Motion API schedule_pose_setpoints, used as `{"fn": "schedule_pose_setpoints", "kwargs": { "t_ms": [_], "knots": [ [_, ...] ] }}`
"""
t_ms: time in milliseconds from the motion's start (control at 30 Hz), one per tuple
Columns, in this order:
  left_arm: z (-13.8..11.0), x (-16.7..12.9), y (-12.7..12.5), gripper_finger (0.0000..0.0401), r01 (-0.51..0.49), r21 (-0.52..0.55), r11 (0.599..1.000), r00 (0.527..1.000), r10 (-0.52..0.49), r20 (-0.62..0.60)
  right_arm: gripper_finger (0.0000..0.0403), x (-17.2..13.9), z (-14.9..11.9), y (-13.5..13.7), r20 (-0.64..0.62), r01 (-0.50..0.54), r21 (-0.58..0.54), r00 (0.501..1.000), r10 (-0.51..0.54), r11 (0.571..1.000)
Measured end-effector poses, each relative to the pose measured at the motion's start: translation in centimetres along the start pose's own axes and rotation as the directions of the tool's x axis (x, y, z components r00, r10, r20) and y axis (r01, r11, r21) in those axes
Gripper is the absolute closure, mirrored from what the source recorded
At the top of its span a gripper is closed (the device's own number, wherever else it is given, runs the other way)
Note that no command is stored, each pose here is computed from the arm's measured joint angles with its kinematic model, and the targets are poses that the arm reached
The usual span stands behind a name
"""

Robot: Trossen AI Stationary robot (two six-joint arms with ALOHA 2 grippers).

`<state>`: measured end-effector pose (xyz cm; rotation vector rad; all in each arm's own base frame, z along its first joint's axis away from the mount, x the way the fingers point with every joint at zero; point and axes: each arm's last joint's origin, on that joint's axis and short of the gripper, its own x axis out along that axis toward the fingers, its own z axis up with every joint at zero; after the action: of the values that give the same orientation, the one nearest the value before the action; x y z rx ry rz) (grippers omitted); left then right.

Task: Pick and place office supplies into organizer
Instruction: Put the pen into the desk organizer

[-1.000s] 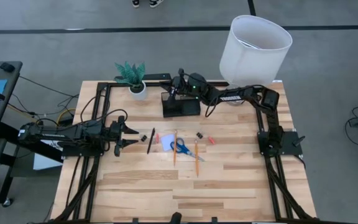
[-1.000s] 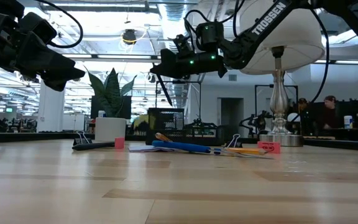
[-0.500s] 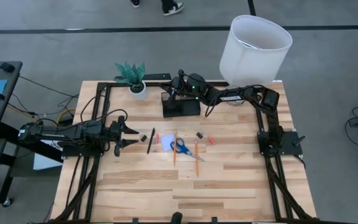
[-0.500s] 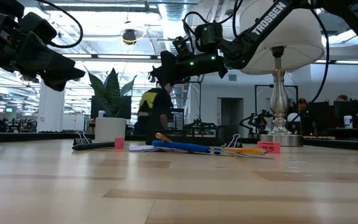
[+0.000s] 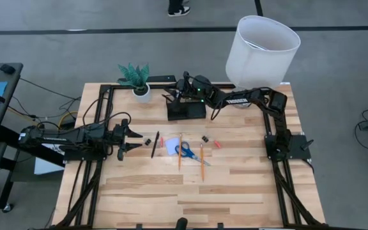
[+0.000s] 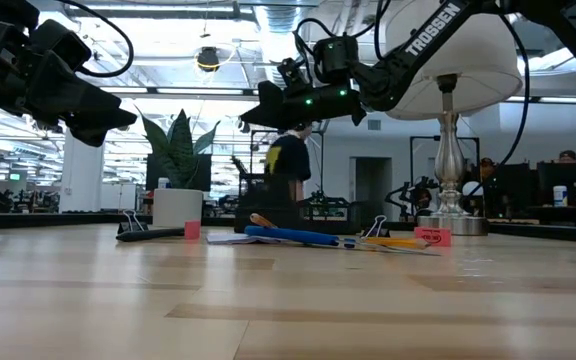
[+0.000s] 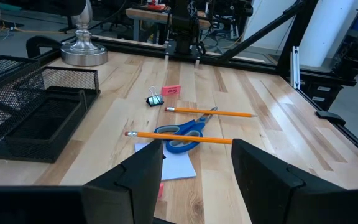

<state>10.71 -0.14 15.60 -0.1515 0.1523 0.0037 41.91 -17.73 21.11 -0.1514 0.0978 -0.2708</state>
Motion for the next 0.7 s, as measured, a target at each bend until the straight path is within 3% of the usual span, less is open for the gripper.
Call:
{"fn": "schedule_pose_setpoints", "kwargs": {
  "t_ms": [567, 700],
  "knots": [
    [0.0, 0.0, 0.0, 0.0218, 0.000, 0.000, 1.000, 1.000, 0.000, 0.000, 0.0326, 0.0, 0.1, 0.7, -0.008, -0.018, 0.017, 1.000, 0.018, 1.000],
    [0.0, 0.0, 0.0, 0.0218, 0.000, 0.000, 1.000, 1.000, 0.000, 0.000, 0.0326, -0.5, 1.2, 1.5, -0.048, -0.045, 0.020, 0.998, 0.046, 0.999]
  ]
}}
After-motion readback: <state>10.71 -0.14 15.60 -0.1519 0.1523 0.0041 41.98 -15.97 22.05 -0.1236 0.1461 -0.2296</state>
